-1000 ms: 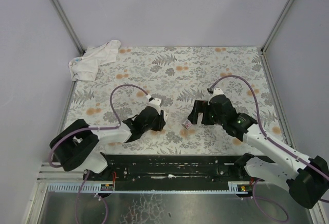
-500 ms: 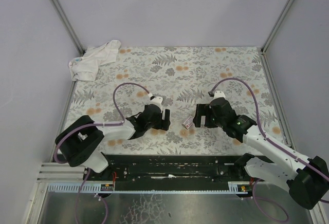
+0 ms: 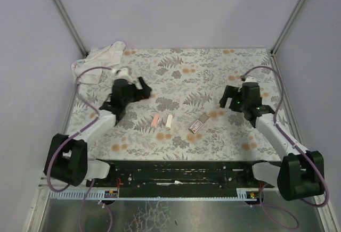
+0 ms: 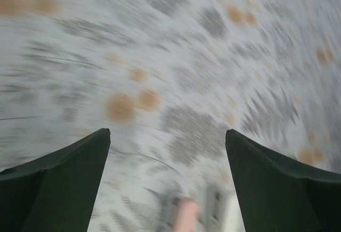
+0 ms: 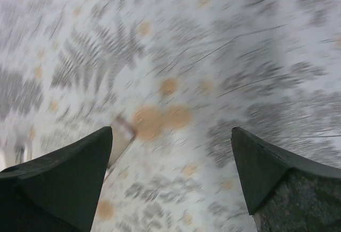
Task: Load the staples into the stapler
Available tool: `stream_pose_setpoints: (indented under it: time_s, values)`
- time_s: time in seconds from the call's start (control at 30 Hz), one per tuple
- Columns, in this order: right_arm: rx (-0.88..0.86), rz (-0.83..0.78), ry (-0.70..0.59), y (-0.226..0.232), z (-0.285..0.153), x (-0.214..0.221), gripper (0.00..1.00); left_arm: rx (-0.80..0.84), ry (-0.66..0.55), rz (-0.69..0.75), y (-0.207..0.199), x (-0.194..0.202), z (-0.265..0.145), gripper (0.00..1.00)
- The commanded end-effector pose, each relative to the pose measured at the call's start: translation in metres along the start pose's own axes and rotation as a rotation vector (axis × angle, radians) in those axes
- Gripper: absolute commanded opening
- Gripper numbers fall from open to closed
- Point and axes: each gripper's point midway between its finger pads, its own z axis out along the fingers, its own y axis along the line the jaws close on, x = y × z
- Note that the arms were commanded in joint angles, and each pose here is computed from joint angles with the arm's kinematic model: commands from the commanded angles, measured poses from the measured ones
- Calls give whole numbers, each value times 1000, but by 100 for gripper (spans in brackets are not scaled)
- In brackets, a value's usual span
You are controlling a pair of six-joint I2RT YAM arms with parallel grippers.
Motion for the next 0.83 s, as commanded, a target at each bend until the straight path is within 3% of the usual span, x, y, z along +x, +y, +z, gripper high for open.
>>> stream_pose_setpoints:
  time_s: [0.0,0.1,0.23,0.5,0.8]
  values:
    - [46,88,-205,-53,2,-65,99,-173,-258,-165,98,-67,-36,89]
    - [211,68,-323,-94,-4,-69,99,-351,-429,-220,164,-73,-76,94]
    - [321,24,-478,-120,-15,-57,99,-561,-598,-193,207,-57,-116,100]
    - [358,-16,-638,-139,-6,-31,99,-676,-632,-163,239,-24,-114,100]
    - [357,-57,-619,-140,7,-34,100,-628,-613,-110,233,-30,-104,97]
